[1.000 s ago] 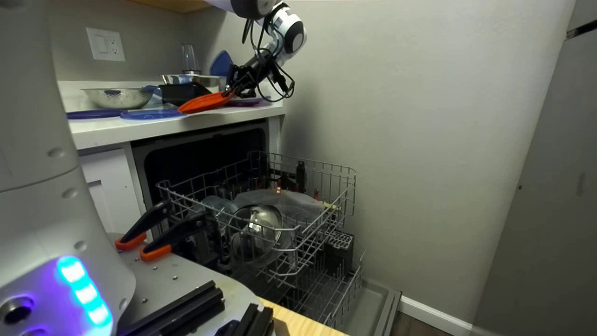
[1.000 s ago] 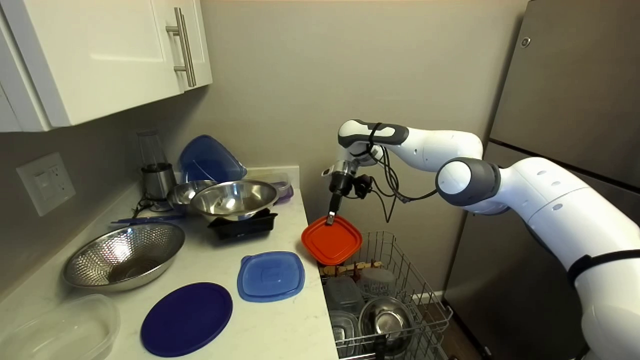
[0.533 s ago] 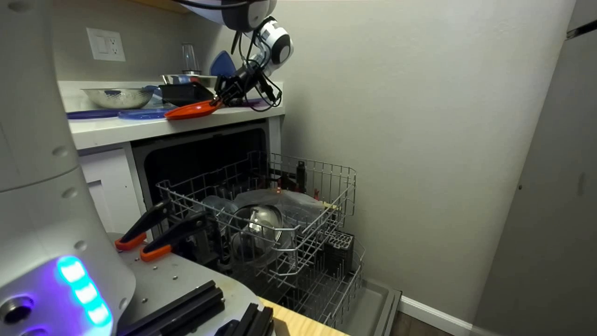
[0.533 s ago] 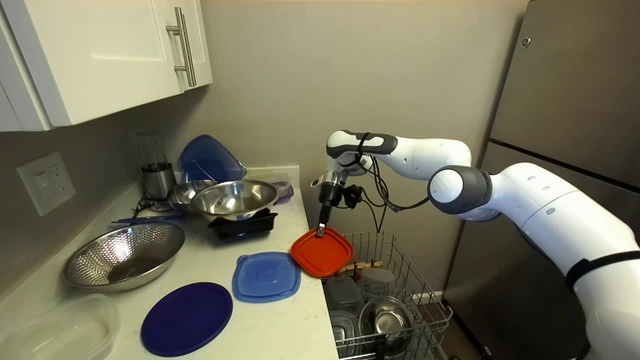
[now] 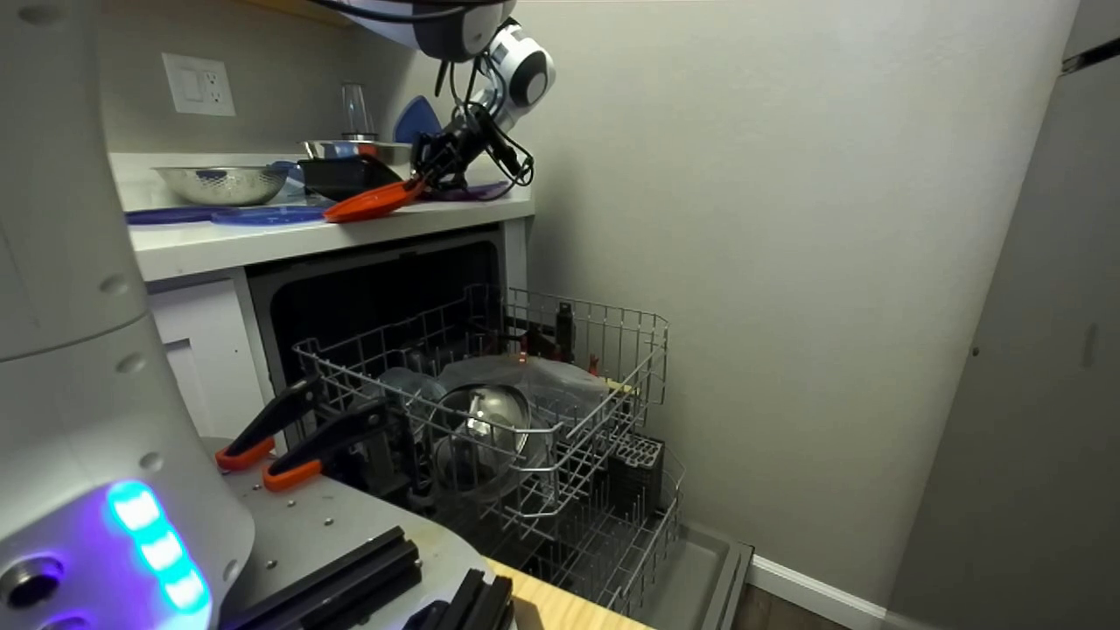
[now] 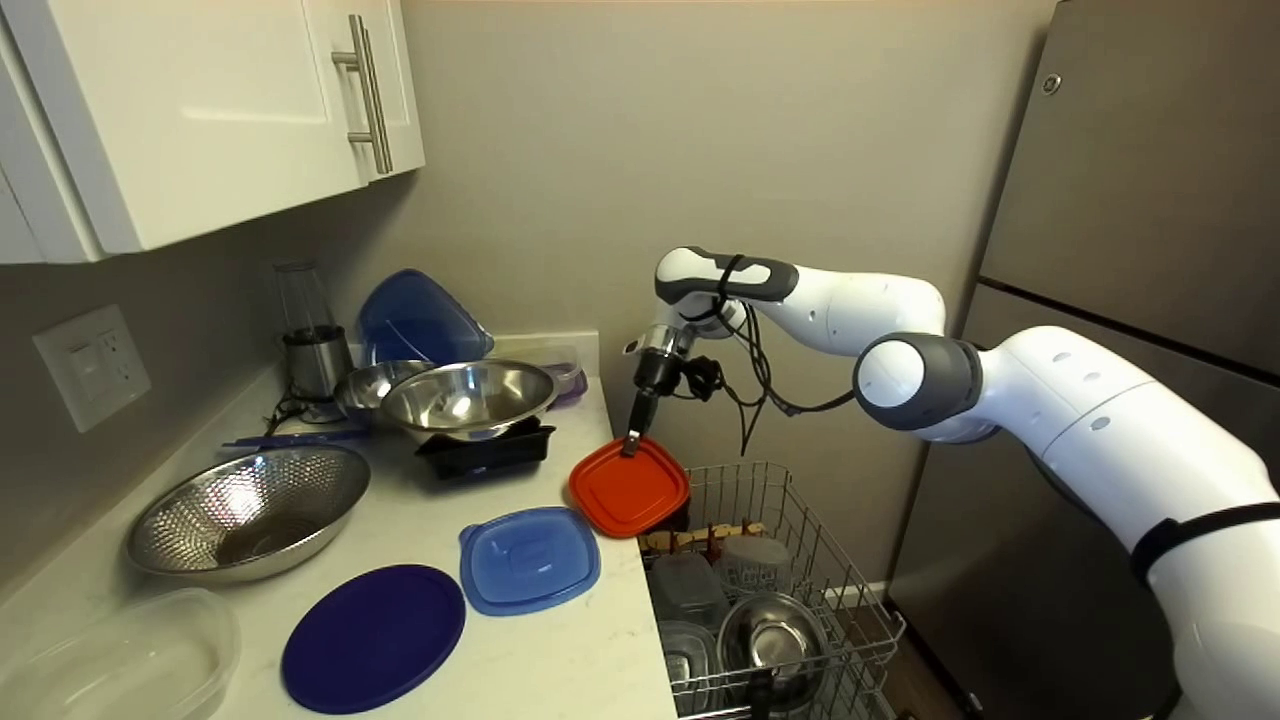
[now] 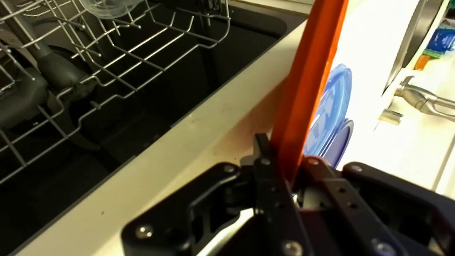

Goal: Remove the red lid from the dishwasher and place it on the counter.

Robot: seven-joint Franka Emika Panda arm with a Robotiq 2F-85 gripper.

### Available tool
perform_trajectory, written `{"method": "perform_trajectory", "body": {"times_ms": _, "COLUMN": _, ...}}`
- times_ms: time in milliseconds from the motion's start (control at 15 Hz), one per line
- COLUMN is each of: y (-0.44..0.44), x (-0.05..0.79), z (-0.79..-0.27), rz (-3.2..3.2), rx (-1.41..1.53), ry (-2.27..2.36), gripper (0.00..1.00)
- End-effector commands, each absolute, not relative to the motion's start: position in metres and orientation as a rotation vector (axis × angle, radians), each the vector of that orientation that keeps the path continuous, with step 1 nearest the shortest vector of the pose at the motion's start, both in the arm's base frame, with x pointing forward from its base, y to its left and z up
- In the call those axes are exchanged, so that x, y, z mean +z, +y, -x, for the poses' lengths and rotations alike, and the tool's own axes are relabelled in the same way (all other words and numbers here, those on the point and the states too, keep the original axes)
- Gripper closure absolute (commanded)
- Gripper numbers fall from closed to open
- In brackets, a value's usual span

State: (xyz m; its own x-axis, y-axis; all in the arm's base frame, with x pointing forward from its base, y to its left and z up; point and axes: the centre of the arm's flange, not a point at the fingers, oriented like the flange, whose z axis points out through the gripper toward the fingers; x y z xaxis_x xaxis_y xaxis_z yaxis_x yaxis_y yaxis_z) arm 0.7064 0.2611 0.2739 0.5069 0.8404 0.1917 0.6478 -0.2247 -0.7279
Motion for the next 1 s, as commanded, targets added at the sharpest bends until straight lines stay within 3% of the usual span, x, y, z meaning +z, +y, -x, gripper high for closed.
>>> {"method": "perform_trajectory", "body": {"times_ms": 0, "y": 0.276, "x": 0.295, "z": -0.707, "rz": 2.028, "rx": 0.278, "ry": -1.172, "gripper": 0.97}}
{"method": "perform_trajectory", "body": {"times_ms": 400, "y": 0.29, "x": 0.331, "z": -0.705, "rz": 2.098, "rx": 0.171, "ry": -1.121, "gripper": 0.97}}
{"method": "perform_trajectory", "body": {"times_ms": 933, "y": 0.317, "x": 0.331, "z": -0.705, "rz": 2.221, "rx": 0.323, "ry": -0.808, "gripper": 0.97}}
